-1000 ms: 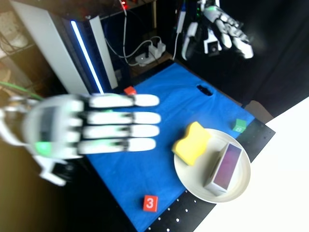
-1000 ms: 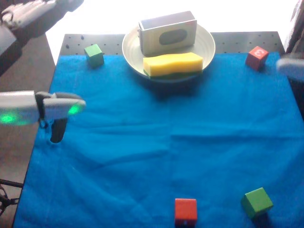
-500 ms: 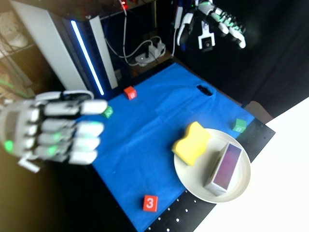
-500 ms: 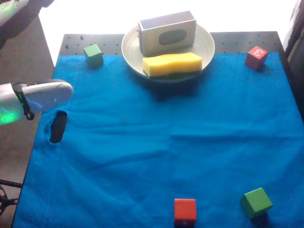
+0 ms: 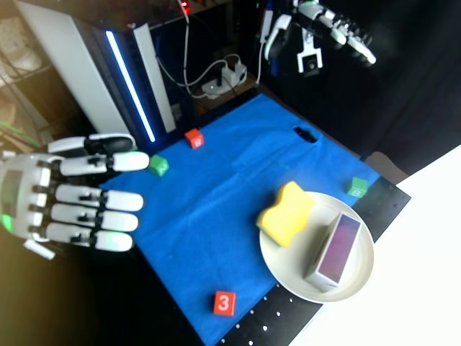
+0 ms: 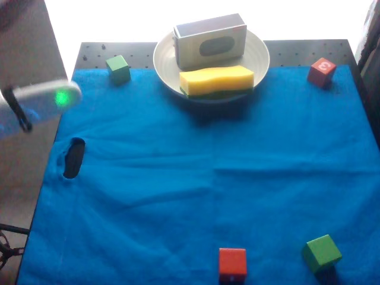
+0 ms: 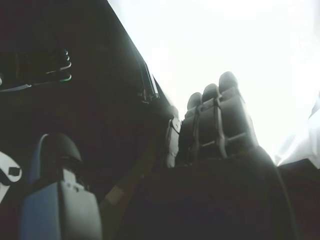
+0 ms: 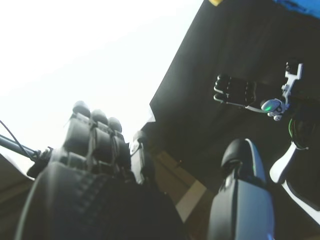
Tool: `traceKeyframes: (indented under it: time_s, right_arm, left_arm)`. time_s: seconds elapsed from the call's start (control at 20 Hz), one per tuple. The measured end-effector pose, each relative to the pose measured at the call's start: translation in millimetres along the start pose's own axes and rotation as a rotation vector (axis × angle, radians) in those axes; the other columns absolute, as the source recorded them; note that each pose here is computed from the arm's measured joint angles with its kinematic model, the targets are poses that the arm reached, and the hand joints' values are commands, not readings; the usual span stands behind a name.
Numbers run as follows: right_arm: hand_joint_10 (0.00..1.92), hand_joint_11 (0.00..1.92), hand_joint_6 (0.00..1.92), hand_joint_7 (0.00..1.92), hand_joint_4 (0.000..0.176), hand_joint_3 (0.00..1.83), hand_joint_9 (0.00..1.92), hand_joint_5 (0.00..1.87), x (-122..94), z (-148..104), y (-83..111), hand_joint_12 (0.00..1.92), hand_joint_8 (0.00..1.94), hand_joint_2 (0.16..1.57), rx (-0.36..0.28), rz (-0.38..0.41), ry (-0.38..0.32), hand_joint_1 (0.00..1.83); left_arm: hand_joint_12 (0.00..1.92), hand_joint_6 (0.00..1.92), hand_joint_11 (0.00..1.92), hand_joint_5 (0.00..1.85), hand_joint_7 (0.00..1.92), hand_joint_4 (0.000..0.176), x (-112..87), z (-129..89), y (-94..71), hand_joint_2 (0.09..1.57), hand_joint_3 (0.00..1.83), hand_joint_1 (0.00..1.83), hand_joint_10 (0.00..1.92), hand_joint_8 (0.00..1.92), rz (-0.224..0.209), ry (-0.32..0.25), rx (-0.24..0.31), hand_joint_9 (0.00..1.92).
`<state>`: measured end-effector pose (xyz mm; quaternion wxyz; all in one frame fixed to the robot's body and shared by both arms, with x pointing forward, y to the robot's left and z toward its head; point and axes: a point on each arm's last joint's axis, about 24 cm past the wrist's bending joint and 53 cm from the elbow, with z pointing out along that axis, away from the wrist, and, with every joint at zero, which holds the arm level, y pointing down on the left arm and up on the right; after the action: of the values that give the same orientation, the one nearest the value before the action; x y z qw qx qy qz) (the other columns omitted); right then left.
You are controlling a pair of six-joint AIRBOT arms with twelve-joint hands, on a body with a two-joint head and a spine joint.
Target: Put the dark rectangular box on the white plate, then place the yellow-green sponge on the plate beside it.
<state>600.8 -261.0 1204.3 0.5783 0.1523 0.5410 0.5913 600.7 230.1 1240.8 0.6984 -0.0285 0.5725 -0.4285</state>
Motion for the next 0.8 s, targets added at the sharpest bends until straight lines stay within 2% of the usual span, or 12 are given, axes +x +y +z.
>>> traceKeyframes:
  time_s: [0.2,0.25,0.35,0.4,0.45,0.5,0.55,0.6,0.65,0.7,0.75,0.8]
  right_arm:
    - [0.00,0.00,0.00,0.00,0.176,0.01,0.00,0.00,-9,1,8.1,0.00,0.00,0.97,-0.034,-0.008,-0.033,0.58]
    - [0.00,0.00,0.02,0.00,0.176,0.00,0.00,0.06,-10,2,9.0,0.00,0.00,0.94,-0.037,-0.007,-0.036,0.72]
    - [0.03,0.06,0.00,0.02,0.163,0.00,0.09,0.00,-9,10,19.1,0.03,0.01,0.96,-0.078,-0.001,-0.037,0.41]
    - [0.02,0.07,0.00,0.05,0.141,0.00,0.15,0.00,-6,16,27.9,0.03,0.00,1.00,-0.112,0.006,-0.030,0.43]
    - [0.01,0.16,0.00,0.08,0.088,0.01,0.19,0.00,0,26,44.1,0.09,0.00,1.13,-0.173,0.019,-0.014,0.30]
    - [0.01,0.10,0.01,0.13,0.090,0.00,0.22,0.08,3,36,63.9,0.37,0.01,1.19,-0.245,0.029,-0.006,0.18]
    - [0.00,0.04,0.04,0.20,0.125,0.00,0.21,0.27,6,39,86.3,0.83,0.01,1.20,-0.330,0.029,0.013,0.27]
    - [0.02,0.01,0.08,0.33,0.107,0.00,0.26,0.41,9,37,98.1,1.08,0.02,1.22,-0.379,0.033,0.026,0.38]
    - [0.03,0.23,0.60,0.57,0.086,0.00,0.51,0.50,9,36,100.4,1.24,0.04,1.19,-0.385,0.028,0.034,0.50]
    - [0.04,0.18,0.70,0.69,0.000,0.00,0.64,0.31,9,41,100.5,1.21,0.04,1.22,-0.368,0.028,0.035,0.57]
    - [0.06,0.17,0.74,0.75,0.000,0.00,0.72,0.31,7,45,106.7,1.30,0.05,1.25,-0.373,0.036,0.024,0.53]
    - [0.10,0.27,0.60,0.79,0.000,0.00,0.81,0.39,2,43,116.8,1.27,0.05,1.24,-0.403,0.054,0.016,0.66]
  left_arm:
    - [0.00,0.00,0.00,0.00,0.00,0.156,-27.0,5,-18.1,0.91,0.00,0.41,0.00,0.00,-0.013,-0.126,0.079,0.00]
    - [0.02,0.00,0.04,0.00,0.00,0.128,-26.1,7,-21.0,0.90,0.00,0.38,0.00,0.00,-0.013,-0.126,0.096,0.00]
    - [0.05,0.00,0.12,0.00,0.00,0.000,-26.7,9,-28.7,1.06,0.01,0.23,0.01,0.00,-0.010,-0.127,0.130,0.07]
    - [0.04,0.00,0.12,0.00,0.00,0.018,-30.3,8,-32.7,1.10,0.02,0.17,0.00,0.00,-0.021,-0.142,0.148,0.05]
    - [0.02,0.00,0.06,0.00,0.00,0.130,-38.5,6,-36.9,1.12,0.02,0.16,0.00,0.00,-0.080,-0.170,0.175,0.02]
    - [0.05,0.03,0.14,0.27,0.16,0.085,-47.5,10,-45.9,1.17,0.01,0.16,0.02,0.01,-0.093,-0.194,0.216,0.14]
    - [0.09,0.01,0.21,0.26,0.27,0.112,-56.9,15,-59.9,1.20,0.01,0.11,0.03,0.01,-0.098,-0.226,0.265,0.32]
    - [0.22,0.00,0.29,0.28,0.35,0.122,-66.6,9,-77.9,1.18,0.00,0.06,0.01,0.01,-0.084,-0.250,0.341,0.41]
    - [0.46,0.00,0.17,0.31,0.43,0.062,-66.1,7,-85.5,1.20,0.00,0.21,0.00,0.01,-0.079,-0.245,0.372,0.48]
    - [0.67,0.10,0.23,0.72,0.78,0.000,-63.1,7,-86.9,1.21,0.00,0.45,0.07,0.03,-0.095,-0.236,0.376,0.80]
    - [0.70,1.03,0.34,0.78,0.96,0.138,-63.3,8,-84.0,1.22,0.00,0.82,0.12,0.07,-0.147,-0.237,0.363,0.94]
    - [0.83,1.33,0.37,0.72,1.04,0.121,-63.0,9,-79.1,1.26,0.00,0.88,0.15,0.12,-0.189,-0.232,0.346,0.97]
